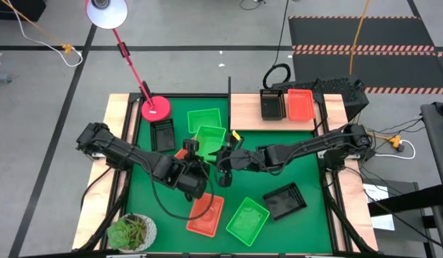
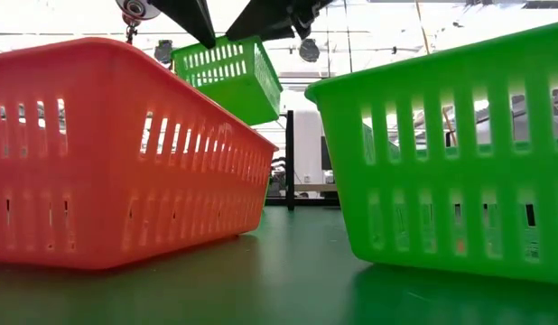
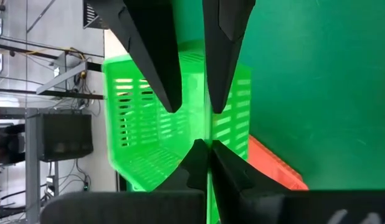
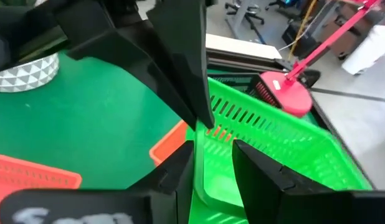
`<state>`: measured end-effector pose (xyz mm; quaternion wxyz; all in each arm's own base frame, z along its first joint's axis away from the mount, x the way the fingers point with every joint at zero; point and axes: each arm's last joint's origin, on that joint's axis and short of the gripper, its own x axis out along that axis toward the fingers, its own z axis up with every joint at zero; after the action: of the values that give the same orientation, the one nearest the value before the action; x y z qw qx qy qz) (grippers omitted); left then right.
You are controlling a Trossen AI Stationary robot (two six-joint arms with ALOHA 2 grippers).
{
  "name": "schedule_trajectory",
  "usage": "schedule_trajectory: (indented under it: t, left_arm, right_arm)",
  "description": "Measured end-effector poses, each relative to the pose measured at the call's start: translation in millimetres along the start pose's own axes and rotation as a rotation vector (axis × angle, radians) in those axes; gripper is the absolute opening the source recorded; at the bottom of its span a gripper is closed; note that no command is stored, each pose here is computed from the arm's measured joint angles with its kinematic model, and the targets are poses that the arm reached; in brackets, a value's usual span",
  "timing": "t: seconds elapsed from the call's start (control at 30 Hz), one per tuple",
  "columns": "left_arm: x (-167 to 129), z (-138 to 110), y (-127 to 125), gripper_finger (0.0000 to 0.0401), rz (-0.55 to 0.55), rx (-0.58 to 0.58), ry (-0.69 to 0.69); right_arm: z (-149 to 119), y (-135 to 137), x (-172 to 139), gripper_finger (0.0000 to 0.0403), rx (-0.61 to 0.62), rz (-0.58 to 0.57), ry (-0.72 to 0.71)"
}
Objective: Stack baskets on shelf by color
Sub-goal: Put the bottom left green bin on the shelf
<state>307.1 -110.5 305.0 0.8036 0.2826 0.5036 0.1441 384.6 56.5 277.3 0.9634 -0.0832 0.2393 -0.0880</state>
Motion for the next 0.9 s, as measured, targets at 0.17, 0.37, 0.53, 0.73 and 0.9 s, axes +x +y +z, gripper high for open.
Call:
schedule_trajectory:
  t: [0.17, 0.37, 0.53, 0.73, 0.9]
  left_arm:
    - [0, 0, 0, 0.0009, -0.001, 0.009, -0.003]
    - [0, 5, 0, 0.0004, -0.002, 0.027, -0.039]
    - [0, 5, -1, 0.0013, -0.003, 0.024, -0.044]
    - [-1, 7, -2, 0.0006, -0.011, 0.002, -0.059]
    - [-2, 11, -2, 0.0062, -0.016, -0.083, -0.095]
  right_arm:
    - [-1, -2, 1, 0.0089, 0.013, 0.023, 0.012]
    - [-2, -2, 1, 0.0034, -0.007, 0.036, 0.023]
    - [-4, -2, 1, 0.001, -0.026, 0.049, 0.034]
    - [-6, -4, -1, 0.0009, -0.081, 0.05, 0.061]
    - [-6, -6, -12, 0.0006, -0.157, 0.054, 0.101]
